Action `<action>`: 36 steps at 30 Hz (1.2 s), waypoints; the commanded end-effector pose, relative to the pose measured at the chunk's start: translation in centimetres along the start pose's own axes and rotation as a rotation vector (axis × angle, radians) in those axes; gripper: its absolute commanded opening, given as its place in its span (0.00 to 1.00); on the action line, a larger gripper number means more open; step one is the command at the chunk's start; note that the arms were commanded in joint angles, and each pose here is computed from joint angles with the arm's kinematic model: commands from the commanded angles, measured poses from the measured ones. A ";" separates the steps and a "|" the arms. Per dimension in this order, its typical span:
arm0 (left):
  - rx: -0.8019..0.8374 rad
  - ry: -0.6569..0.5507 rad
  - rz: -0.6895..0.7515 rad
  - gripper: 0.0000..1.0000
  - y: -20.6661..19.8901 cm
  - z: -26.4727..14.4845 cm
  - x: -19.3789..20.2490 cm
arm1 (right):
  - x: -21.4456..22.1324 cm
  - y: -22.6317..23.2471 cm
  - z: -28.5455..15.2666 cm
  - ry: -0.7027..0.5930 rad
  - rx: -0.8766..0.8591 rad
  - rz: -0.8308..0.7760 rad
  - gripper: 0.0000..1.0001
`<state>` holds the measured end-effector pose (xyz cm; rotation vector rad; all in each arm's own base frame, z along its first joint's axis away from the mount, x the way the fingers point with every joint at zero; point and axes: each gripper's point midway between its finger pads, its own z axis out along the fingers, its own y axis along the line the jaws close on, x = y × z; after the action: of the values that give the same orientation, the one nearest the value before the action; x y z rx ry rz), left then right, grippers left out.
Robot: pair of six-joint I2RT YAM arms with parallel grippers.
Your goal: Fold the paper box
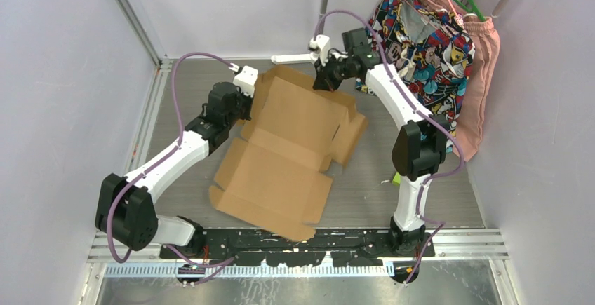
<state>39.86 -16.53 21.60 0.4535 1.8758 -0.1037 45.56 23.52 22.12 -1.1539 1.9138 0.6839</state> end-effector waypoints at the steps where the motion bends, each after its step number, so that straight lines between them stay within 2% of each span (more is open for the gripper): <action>1: -0.010 -0.079 -0.036 0.08 0.3 0.2 -2.8 | -1.8 0.2 -0.7 -0.004 0.168 -0.061 0.03; 9: -0.003 -0.068 -0.083 0.09 -0.1 0.3 -1.2 | 0.3 2.5 -1.3 0.152 0.266 -0.099 0.02; 17: -0.007 -0.056 -0.155 0.09 -0.4 1.2 1.5 | 2.5 4.5 -2.1 0.255 0.408 -0.169 0.02; 26: 0.056 -0.085 -0.287 0.10 -2.0 2.9 2.5 | 4.6 4.3 -4.5 0.358 0.688 -0.246 0.01; 28: 0.075 -0.096 -0.304 0.13 -2.4 3.0 2.2 | 4.9 4.2 -5.0 0.362 0.730 -0.248 0.01; 33: 0.090 -0.118 -0.319 0.27 -2.6 2.7 1.3 | 5.4 4.0 -6.5 0.362 0.838 -0.251 0.02; 36: 0.093 -0.130 -0.321 0.28 -2.5 2.5 0.8 | 5.2 4.1 -7.1 0.359 0.874 -0.258 0.02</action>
<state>39.84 -19.03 15.22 0.2463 1.9431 -0.3787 37.06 19.04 17.54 -1.1177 2.0480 -0.3874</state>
